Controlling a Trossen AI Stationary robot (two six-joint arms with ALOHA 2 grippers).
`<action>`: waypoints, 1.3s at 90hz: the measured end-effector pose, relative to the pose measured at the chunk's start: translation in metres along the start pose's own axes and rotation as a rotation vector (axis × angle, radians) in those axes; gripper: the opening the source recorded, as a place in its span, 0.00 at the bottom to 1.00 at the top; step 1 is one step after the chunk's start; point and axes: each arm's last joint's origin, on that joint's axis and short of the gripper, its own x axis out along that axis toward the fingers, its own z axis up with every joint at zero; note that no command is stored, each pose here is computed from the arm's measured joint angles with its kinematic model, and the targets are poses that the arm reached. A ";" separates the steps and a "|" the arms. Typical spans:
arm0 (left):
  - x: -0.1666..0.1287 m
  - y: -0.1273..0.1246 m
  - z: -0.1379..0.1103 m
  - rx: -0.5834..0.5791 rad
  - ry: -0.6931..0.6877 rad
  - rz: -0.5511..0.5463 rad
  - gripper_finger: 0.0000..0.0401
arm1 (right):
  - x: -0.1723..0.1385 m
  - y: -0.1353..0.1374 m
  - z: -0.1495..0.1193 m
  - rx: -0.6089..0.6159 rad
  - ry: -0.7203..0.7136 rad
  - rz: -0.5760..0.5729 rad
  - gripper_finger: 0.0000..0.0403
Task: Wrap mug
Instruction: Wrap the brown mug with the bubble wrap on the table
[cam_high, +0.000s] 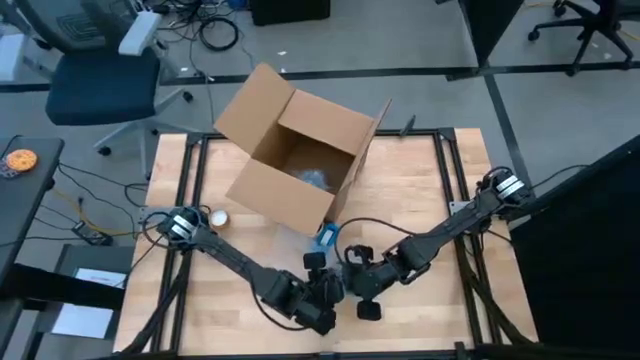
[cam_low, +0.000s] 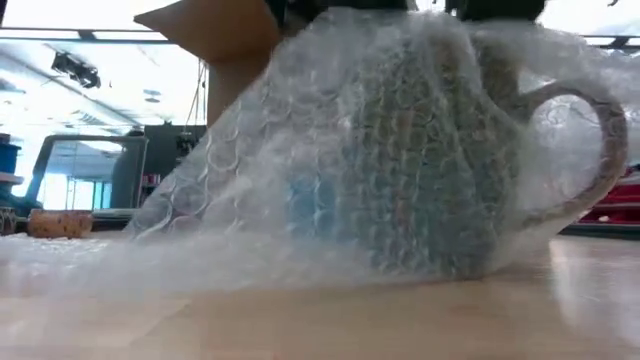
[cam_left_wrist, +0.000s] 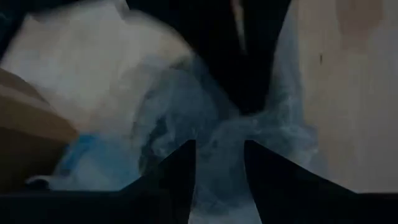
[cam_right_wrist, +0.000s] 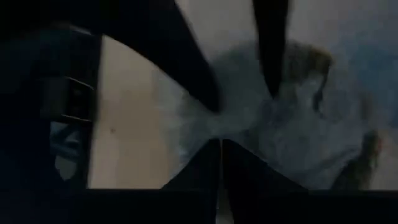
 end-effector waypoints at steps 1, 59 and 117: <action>0.001 0.001 0.000 -0.002 0.001 -0.001 0.30 | -0.002 0.001 0.001 -0.001 0.000 0.001 0.00; -0.065 0.020 0.017 0.091 -0.075 0.011 0.30 | 0.045 -0.023 0.010 -0.083 0.148 -0.173 0.00; -0.109 0.011 -0.060 -0.030 -0.046 -0.003 0.21 | 0.043 -0.026 0.000 -0.002 0.259 -0.161 0.00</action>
